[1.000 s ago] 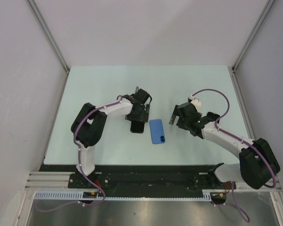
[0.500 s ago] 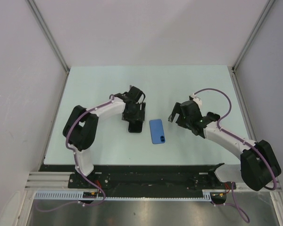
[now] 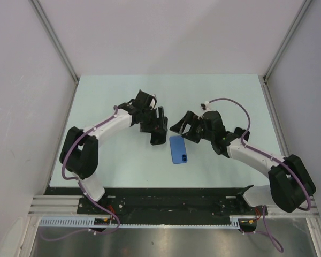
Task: Take the phone out of the phone case
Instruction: Pick up the phone at the center of the board, then remove the phone case from the phone.
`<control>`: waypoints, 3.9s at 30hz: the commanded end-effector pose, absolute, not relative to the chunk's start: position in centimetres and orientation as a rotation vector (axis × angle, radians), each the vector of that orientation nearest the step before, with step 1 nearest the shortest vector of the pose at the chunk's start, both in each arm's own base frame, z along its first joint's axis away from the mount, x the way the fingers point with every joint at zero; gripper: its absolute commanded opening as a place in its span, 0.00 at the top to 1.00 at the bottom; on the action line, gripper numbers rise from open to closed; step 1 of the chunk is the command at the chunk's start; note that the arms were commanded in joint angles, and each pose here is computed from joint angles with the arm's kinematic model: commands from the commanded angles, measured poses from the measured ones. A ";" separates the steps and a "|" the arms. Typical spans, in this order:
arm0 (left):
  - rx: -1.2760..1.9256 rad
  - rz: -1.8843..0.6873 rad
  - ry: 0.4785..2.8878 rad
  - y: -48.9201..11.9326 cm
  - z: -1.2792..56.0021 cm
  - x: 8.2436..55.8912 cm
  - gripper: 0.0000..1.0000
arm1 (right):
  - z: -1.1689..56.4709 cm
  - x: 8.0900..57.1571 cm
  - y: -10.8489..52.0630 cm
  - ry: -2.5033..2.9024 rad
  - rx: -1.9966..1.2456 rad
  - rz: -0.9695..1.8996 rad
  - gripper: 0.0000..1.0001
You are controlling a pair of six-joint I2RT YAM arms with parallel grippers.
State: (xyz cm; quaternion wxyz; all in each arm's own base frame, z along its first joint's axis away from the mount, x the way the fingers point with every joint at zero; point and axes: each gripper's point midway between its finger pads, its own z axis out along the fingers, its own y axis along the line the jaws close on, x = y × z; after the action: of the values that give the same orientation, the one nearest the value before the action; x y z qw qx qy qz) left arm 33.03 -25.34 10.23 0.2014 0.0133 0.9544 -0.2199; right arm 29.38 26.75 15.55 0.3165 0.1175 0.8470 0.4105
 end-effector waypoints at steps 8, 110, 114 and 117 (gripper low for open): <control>-0.001 -0.907 2.508 -27.5 17.4 32.8 0.58 | 16.3 28.0 32.1 2.183 0.142 1.339 0.13; -0.083 -1.988 1.712 -29.4 34.2 31.1 1.00 | 30.2 26.4 26.8 1.381 0.271 2.138 1.00; -0.081 -1.997 1.692 -29.1 35.2 30.4 1.00 | 30.5 26.1 27.3 1.361 0.267 2.137 1.00; -0.091 -2.050 1.632 -28.7 37.1 29.7 1.00 | 32.1 25.8 26.9 1.306 0.298 2.170 1.00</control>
State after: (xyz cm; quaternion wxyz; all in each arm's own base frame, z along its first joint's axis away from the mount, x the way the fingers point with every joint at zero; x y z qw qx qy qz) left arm 33.55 -29.18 27.38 0.2157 -0.1085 0.6909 -0.6814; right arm 27.50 28.31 25.62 0.2428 0.1487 0.5930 0.7532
